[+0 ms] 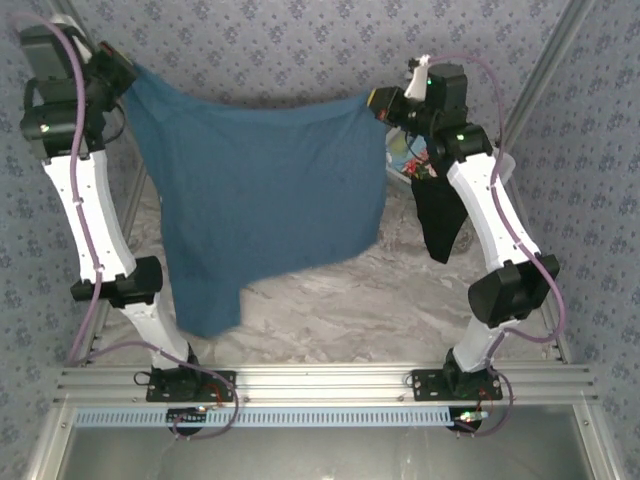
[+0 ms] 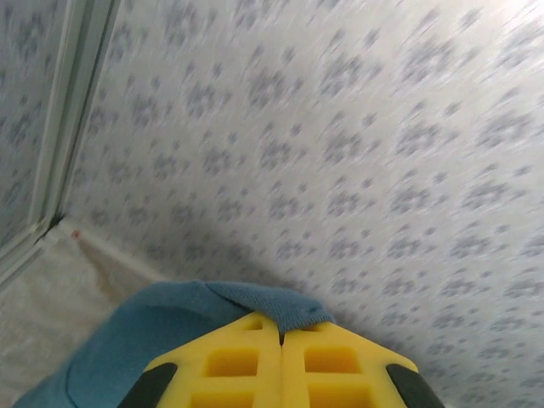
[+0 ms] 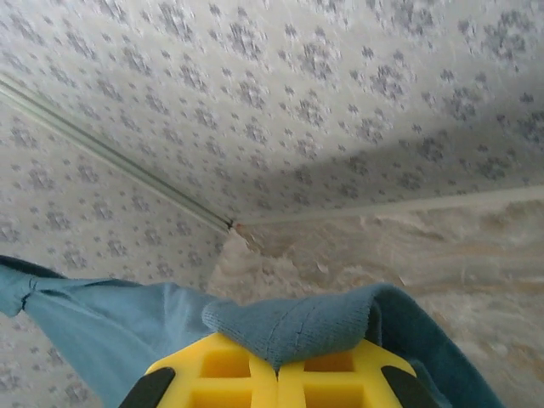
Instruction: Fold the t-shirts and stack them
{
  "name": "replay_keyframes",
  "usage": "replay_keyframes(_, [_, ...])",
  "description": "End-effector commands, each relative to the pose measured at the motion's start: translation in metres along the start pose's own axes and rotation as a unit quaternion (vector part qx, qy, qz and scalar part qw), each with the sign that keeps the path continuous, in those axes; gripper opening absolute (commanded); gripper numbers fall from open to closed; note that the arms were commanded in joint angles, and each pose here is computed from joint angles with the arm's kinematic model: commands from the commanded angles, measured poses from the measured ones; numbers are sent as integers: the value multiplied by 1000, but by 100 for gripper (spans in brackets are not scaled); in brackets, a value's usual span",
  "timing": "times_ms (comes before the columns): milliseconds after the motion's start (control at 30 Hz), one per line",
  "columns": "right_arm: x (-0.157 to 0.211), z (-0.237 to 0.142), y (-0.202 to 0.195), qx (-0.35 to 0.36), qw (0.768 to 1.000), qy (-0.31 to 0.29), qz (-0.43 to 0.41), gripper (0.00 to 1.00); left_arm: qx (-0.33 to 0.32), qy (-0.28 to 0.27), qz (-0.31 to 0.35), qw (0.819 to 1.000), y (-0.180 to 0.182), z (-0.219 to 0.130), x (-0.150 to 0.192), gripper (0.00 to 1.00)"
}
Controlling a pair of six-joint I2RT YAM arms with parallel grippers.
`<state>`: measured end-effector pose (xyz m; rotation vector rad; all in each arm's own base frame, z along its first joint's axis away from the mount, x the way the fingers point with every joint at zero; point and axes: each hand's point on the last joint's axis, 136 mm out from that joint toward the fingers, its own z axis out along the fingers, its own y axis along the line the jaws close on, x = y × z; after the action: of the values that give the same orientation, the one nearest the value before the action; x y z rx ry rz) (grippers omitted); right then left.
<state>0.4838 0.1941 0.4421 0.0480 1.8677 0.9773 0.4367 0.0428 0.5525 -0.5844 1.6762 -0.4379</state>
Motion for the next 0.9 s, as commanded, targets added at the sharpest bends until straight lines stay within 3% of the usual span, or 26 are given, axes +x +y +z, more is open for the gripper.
replay_keyframes(0, [-62, -28, 42, -61, 994, -84, -24, 0, 124, -110, 13, 986, -65, -83, -59, 0])
replay_keyframes(167, [-84, -36, 33, -63, 992, -107, -8, 0, 115, -167, 13, 979, -70, -146, -78, 0])
replay_keyframes(300, [-59, -29, 13, -38, 997, -73, 7, 0, 41, -120, 22, 992, -40, -161, -42, 0])
replay_keyframes(367, [-29, -23, -10, -9, 999, -42, 23, 0, 9, -60, 19, 998, -16, -150, -1, 0])
replay_keyframes(467, [31, -17, -53, 45, 998, 7, 53, 0, -39, 36, -8, 999, 31, -136, 88, 0])
replay_keyframes(600, [134, -10, -112, 124, 983, 103, 88, 0, -110, 167, -80, 977, 109, -128, 218, 0])
replay_keyframes(733, [223, -13, -164, 195, 957, 179, 118, 0, -134, 307, -105, 936, 152, -122, 337, 0])
replay_keyframes(867, [312, -29, -216, 282, 901, 292, 152, 0, -202, 421, -132, 875, 189, -134, 426, 0])
